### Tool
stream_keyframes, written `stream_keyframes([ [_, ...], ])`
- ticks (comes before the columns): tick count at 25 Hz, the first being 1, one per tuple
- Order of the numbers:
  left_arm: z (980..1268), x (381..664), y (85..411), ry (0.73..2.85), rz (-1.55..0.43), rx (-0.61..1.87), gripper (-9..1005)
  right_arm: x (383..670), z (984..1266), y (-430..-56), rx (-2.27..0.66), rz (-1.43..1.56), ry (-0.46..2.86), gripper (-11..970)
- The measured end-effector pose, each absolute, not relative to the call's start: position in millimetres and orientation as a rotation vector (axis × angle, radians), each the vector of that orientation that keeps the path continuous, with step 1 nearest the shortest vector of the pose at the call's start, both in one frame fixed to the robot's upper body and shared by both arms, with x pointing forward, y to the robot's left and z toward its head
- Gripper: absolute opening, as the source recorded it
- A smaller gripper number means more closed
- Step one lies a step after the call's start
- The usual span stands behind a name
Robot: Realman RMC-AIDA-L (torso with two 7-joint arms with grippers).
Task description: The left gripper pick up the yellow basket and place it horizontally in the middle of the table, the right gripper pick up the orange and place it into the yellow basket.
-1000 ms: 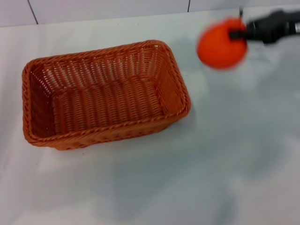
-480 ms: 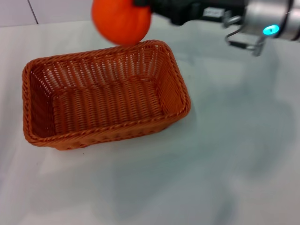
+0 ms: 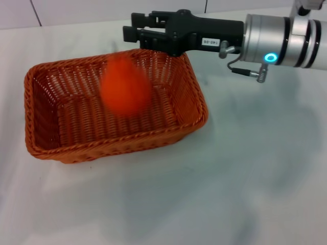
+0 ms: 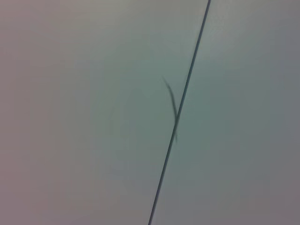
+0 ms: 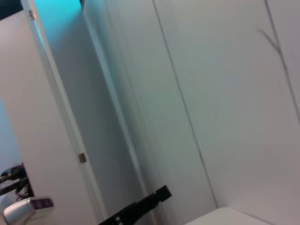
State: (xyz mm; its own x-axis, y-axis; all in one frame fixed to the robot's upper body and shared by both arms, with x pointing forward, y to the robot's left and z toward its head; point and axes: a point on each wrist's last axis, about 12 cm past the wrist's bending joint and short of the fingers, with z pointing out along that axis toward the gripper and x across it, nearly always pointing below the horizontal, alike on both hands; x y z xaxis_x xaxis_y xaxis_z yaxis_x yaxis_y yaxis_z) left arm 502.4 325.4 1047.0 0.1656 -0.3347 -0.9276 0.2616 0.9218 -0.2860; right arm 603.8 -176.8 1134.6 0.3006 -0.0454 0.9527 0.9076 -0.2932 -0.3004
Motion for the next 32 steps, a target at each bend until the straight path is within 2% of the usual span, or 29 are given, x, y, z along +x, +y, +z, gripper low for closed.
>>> stream_keyframes([
  [5, 1046, 502, 323, 1.341, -0.437, -0.072, 567, 599, 1130, -192, -1.551, -1.243, -0.768, 618],
  [10, 1046, 501, 323, 1.338, -0.437, -0.075, 567, 592, 1126, -211, -1.519, -1.362, -0.708, 723],
  [14, 1046, 499, 325, 1.323, -0.429, -0.099, 567, 580, 1117, -232, -1.488, -1.546, -0.625, 808],
  [21, 1047, 487, 335, 1.274, -0.395, -0.135, 567, 552, 1084, -283, -1.541, -2.012, -0.284, 949],
  [22, 1047, 486, 336, 1.272, -0.392, -0.139, 567, 545, 1075, -295, -1.597, -2.133, -0.177, 949],
  [25, 1046, 483, 338, 1.270, -0.382, -0.152, 567, 539, 1065, -306, -1.671, -2.219, -0.063, 949],
  [32, 1042, 478, 336, 1.272, -0.389, -0.173, 567, 530, 1051, -326, -1.805, -2.273, 0.099, 949],
])
